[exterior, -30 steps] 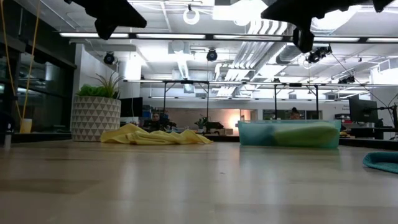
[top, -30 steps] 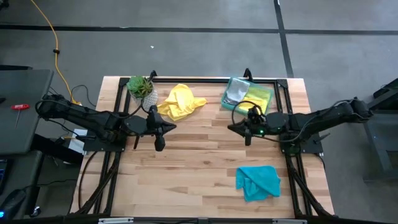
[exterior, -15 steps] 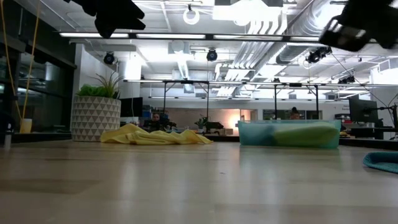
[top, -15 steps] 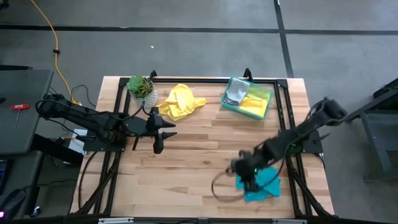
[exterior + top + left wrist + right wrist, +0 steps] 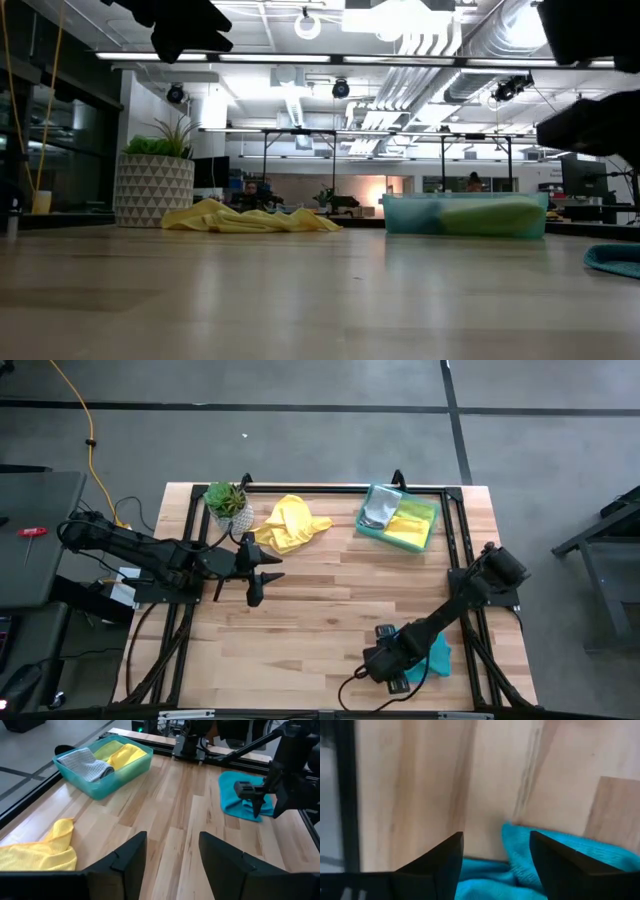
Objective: Fold microfiber towels
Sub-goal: Fold the blue towel
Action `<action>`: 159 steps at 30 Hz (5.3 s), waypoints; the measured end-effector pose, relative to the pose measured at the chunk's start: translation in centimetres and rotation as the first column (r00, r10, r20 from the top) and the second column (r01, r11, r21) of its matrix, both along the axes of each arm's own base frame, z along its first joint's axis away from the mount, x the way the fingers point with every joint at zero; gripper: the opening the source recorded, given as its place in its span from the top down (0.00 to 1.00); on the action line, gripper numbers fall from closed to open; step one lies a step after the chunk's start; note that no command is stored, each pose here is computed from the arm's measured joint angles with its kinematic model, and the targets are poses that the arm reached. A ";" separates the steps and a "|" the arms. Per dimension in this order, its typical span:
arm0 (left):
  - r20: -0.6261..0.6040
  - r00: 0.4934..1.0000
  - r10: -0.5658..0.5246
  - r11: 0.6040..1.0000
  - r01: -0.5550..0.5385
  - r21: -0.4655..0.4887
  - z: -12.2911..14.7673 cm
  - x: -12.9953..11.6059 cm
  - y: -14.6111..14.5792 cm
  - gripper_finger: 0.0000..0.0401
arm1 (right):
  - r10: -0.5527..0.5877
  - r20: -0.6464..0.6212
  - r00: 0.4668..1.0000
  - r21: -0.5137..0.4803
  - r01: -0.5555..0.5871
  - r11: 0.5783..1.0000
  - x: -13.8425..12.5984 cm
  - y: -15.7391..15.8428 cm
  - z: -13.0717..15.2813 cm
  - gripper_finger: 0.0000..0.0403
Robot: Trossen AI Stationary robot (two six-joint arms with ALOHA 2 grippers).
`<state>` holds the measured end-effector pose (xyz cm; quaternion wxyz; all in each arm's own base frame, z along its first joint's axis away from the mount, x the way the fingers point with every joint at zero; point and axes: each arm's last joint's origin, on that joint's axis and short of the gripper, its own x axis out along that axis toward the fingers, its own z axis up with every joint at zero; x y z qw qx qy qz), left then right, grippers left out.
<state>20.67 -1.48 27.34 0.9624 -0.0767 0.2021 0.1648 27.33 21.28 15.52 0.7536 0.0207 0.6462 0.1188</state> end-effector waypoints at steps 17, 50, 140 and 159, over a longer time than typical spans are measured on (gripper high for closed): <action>-0.014 1.000 0.000 1.000 0.000 0.002 -0.1 -0.1 0.0 0.57 | -0.082 0.004 0.997 -0.114 0.082 0.990 0.0 0.3 -1.7 0.78; -0.062 0.998 -0.030 0.995 0.036 0.098 -0.2 -0.1 0.1 0.57 | -0.593 0.659 0.462 0.308 0.554 0.774 10.3 -23.4 16.4 1.00; -0.391 0.920 0.030 0.998 -0.006 0.064 8.6 0.2 7.2 1.00 | -0.449 0.434 0.781 -0.194 0.568 0.799 -3.2 -23.4 21.9 1.00; -0.356 0.929 -0.105 0.834 -0.112 -0.540 -7.9 1.8 -7.3 1.00 | -0.285 -0.150 0.947 -0.082 0.275 0.958 4.8 -8.1 7.9 1.00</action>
